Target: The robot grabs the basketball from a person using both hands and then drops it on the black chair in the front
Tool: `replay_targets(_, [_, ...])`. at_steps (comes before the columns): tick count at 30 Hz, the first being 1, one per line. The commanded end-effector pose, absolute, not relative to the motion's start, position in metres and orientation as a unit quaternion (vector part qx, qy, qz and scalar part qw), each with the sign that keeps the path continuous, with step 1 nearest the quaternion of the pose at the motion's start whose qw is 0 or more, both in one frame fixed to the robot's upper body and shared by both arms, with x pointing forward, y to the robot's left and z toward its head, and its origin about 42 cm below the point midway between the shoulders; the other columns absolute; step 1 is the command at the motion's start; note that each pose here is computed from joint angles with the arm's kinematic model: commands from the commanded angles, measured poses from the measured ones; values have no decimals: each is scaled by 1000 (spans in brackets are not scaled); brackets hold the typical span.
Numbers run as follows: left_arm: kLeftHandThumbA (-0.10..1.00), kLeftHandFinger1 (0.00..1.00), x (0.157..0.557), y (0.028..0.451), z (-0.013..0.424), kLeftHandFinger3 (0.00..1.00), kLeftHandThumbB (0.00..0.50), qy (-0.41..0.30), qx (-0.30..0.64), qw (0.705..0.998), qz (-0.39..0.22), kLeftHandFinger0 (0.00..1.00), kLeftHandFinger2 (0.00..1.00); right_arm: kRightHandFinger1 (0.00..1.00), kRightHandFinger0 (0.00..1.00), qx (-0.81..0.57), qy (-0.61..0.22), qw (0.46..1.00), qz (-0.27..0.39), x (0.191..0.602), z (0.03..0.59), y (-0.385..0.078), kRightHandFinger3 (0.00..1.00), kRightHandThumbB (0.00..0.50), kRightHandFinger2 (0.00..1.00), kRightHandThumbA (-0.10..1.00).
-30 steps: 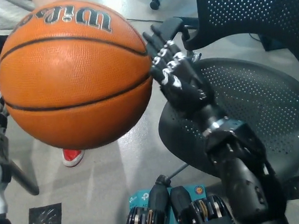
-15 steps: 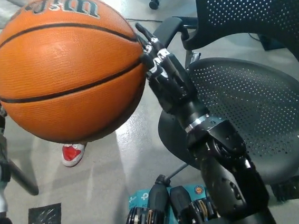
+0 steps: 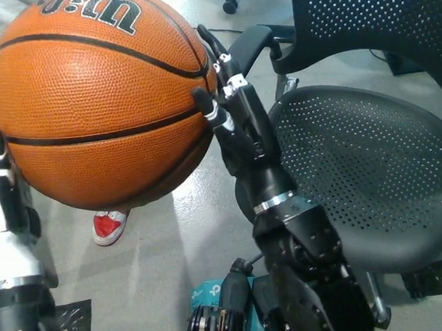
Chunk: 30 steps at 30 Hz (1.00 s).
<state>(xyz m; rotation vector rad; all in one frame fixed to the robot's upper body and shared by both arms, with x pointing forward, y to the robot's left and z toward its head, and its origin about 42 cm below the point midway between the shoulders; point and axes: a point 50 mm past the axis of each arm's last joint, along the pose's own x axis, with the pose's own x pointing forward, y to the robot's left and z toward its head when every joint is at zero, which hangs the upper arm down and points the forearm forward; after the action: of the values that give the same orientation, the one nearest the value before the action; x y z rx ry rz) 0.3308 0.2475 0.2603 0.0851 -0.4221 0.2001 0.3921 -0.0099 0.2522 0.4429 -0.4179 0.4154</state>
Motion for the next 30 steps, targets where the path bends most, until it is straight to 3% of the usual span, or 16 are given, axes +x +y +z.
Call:
replay_targets(1, [1000,1000,348,183,281,1000,155,-237,40,971,-12,1000,1000,1000,1000,138,-258,917,270,377,268,60,1000,247,1000,1000])
replay_targets(5, [1000,1000,351,174,280,1000,152,-228,27,973,-22,1000,1000,1000,1000,119,-268,921,258,378,261,64,1000,210,1000,1000])
replay_targets(14, [1000,1000,358,165,277,1000,151,-205,12,978,-46,1000,1000,1000,1000,115,-250,931,241,384,257,57,1000,207,1000,1000])
replay_targets(21, [1000,1000,362,152,310,1000,121,-249,21,966,-63,1000,1000,1000,1000,109,-292,922,228,385,292,41,1000,218,1000,1000])
replay_targets(27, [1000,1000,368,123,362,1000,194,-293,25,954,-67,1000,1000,1000,1000,119,-343,907,212,387,338,14,1000,249,1000,1000])
replay_targets(30, [1000,1000,374,105,378,1000,199,-296,19,951,-84,1000,1000,1000,1000,117,-349,907,205,391,353,-3,1000,272,1000,1000])
